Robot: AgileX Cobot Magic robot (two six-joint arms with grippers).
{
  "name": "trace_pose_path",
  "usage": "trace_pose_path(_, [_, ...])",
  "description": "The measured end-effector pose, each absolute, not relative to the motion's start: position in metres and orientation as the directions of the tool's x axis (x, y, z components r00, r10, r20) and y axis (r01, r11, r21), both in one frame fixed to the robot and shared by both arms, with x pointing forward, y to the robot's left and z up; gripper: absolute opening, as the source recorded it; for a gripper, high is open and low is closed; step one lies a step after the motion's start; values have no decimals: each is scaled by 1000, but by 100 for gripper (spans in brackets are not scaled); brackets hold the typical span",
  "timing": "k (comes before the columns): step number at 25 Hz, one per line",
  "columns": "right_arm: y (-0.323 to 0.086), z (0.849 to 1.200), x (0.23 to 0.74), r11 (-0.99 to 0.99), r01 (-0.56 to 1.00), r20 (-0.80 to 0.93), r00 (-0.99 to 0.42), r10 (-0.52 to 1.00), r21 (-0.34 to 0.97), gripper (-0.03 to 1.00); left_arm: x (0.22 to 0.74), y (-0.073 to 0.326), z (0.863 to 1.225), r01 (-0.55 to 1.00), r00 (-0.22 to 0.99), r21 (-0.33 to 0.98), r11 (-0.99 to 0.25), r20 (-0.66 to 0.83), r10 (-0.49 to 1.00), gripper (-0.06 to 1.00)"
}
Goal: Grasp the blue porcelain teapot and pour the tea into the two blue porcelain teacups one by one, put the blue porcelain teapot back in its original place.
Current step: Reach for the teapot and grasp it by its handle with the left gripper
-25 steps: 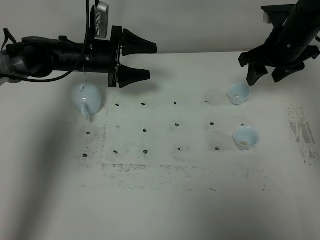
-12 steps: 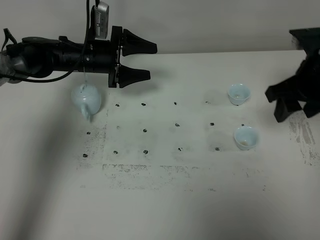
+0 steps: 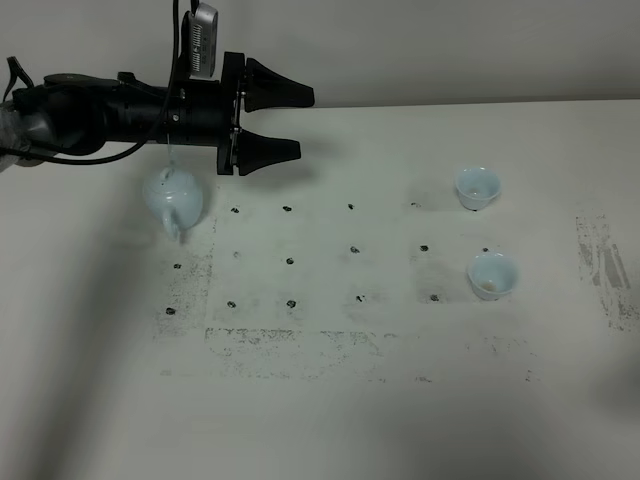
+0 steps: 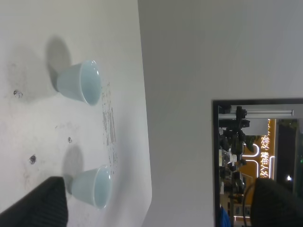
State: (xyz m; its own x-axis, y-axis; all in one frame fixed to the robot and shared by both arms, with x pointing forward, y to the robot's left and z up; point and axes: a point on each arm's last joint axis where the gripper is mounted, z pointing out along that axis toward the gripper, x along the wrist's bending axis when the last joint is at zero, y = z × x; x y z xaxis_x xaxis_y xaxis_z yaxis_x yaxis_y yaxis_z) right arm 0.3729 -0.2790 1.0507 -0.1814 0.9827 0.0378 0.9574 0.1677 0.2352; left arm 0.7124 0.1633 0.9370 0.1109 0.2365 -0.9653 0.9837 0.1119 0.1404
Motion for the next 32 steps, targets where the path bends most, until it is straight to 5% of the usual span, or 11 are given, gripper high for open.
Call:
trace_pose_path(16, [-293,1055,249,117,582,-13,-180,984,805,47,713,163,938,983,107,137,122,-968,225,74])
trace_pose_path(32, [-297,1055,227,116,464,-45,-162,986,878,47,716,171,942,980,99,129,154,-977,188,74])
